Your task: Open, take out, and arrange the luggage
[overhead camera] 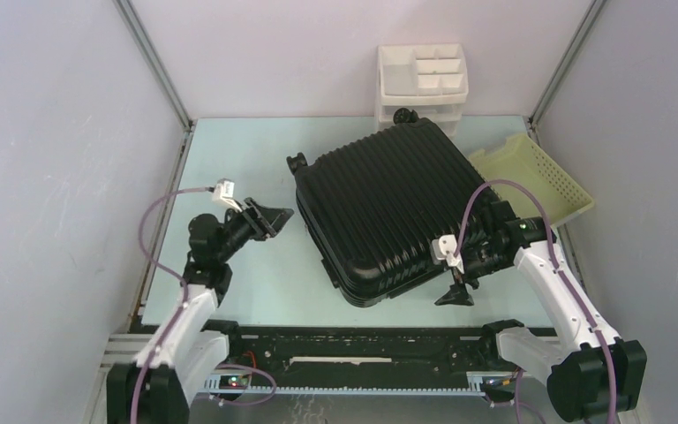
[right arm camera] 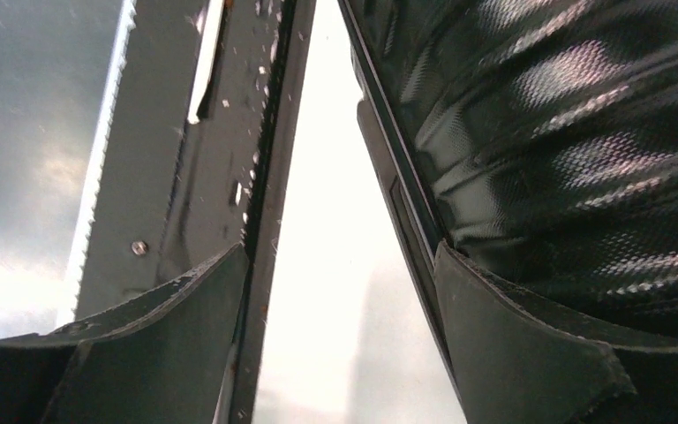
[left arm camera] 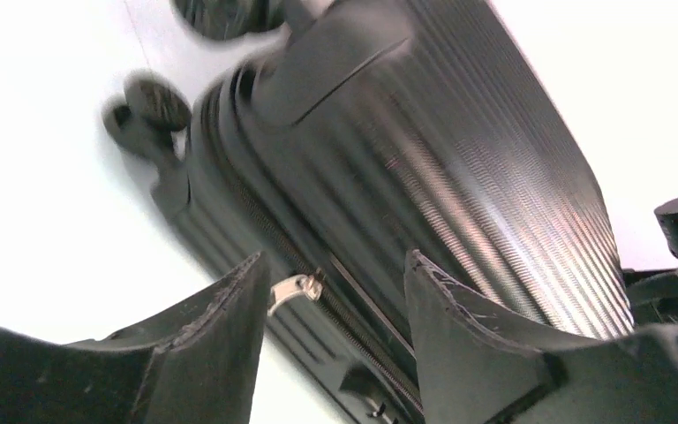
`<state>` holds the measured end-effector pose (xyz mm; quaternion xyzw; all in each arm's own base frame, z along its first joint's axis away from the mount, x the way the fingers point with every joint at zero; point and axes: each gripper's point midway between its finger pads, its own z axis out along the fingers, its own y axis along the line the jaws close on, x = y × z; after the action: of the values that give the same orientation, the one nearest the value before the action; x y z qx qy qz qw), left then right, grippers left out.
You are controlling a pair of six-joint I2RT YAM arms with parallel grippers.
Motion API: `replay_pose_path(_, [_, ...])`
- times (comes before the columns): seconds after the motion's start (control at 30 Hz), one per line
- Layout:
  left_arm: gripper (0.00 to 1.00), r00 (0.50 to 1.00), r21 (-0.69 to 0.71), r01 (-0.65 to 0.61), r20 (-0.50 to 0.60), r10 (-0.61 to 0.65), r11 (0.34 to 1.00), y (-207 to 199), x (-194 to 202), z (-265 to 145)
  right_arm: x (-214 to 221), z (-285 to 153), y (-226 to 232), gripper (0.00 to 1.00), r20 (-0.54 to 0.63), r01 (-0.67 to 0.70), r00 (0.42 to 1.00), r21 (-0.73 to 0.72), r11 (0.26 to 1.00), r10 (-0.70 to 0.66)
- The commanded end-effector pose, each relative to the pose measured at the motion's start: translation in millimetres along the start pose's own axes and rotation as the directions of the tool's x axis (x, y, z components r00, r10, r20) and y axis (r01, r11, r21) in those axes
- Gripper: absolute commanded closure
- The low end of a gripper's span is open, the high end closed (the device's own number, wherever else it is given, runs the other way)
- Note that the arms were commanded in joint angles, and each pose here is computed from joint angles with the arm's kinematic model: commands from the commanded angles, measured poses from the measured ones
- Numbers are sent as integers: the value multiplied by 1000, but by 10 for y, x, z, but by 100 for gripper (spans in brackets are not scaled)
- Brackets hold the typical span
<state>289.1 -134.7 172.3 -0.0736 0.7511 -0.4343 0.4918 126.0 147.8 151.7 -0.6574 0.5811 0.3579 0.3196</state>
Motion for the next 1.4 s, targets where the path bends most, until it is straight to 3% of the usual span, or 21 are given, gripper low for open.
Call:
replay_pose_path(0.0, [36,925,-70,-343,151,349,937,-271,-549,-264,193,-24,-99,12,-111,179,978,-1,984,-178])
replay_pose_path(0.13, [2,859,-138,-374,323,398,917,-454,-841,-552,223,64,-116,18,-145,251,956,-53,967,-256])
replay_pose_path(0.17, [0,853,-148,-363,343,392,920,-465,-862,-599,251,99,-113,22,-159,254,952,-64,965,-261])
replay_pose_path(0.3, [0,840,-100,-415,340,423,904,-567,-775,-652,447,241,-161,35,-242,276,928,-67,959,-284])
replay_pose_path(0.53, [10,792,62,-546,364,490,836,-826,-602,-657,542,375,-324,44,-266,331,909,-12,944,-322])
replay_pose_path(0.73, [10,780,80,-571,363,510,817,-832,-541,-660,232,334,-148,44,-159,351,921,-57,935,-355])
replay_pose_path(0.97, [11,783,122,-578,363,506,807,-922,-502,-648,369,296,-303,43,-329,392,862,-48,919,-385])
replay_pose_path(1.37, [12,756,192,-639,334,563,744,-1025,-313,-588,395,382,-365,44,-372,442,826,-38,896,-423])
